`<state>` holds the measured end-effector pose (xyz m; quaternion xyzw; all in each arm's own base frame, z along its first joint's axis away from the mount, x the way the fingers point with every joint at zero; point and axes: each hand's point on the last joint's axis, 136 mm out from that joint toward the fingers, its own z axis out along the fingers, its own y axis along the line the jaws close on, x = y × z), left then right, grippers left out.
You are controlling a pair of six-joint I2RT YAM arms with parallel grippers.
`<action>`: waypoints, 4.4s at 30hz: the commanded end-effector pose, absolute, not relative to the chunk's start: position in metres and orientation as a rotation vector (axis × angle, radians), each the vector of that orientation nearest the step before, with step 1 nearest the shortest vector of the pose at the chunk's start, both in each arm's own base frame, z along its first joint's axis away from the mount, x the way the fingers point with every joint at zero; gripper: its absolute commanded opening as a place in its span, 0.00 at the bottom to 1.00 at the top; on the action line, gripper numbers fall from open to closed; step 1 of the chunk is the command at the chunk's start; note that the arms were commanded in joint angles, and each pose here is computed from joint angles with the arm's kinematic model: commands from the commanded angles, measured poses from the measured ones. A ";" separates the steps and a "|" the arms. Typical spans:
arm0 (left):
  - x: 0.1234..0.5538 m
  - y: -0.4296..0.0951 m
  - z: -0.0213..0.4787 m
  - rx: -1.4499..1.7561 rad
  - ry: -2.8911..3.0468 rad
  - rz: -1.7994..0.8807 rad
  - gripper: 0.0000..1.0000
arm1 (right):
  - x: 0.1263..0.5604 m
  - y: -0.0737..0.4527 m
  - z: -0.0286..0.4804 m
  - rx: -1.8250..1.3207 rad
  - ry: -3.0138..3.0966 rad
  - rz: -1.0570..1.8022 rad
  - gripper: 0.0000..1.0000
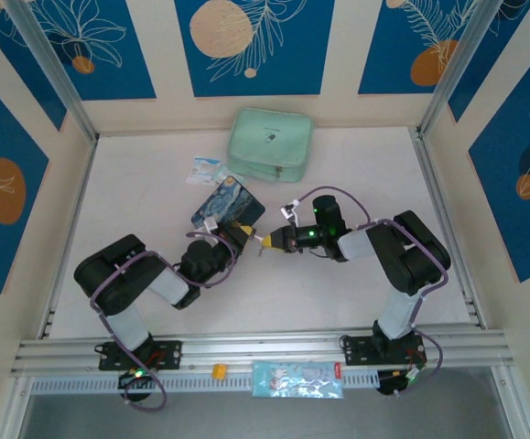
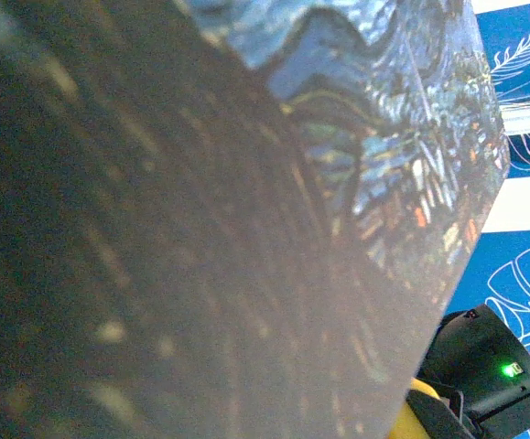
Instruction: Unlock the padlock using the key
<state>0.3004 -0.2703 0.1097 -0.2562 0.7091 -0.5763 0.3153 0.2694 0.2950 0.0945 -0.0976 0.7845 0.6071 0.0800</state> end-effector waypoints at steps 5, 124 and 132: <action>0.300 -0.284 0.130 -0.603 1.831 -1.630 0.00 | 0.268 0.304 0.106 -0.390 2.320 1.842 0.00; 0.315 -0.280 0.131 -0.632 1.855 -1.669 0.00 | 0.274 0.268 0.122 0.005 2.383 1.745 0.00; 0.315 -0.281 0.133 -0.627 1.858 -1.670 0.00 | 0.280 0.273 0.121 0.002 2.379 1.728 0.00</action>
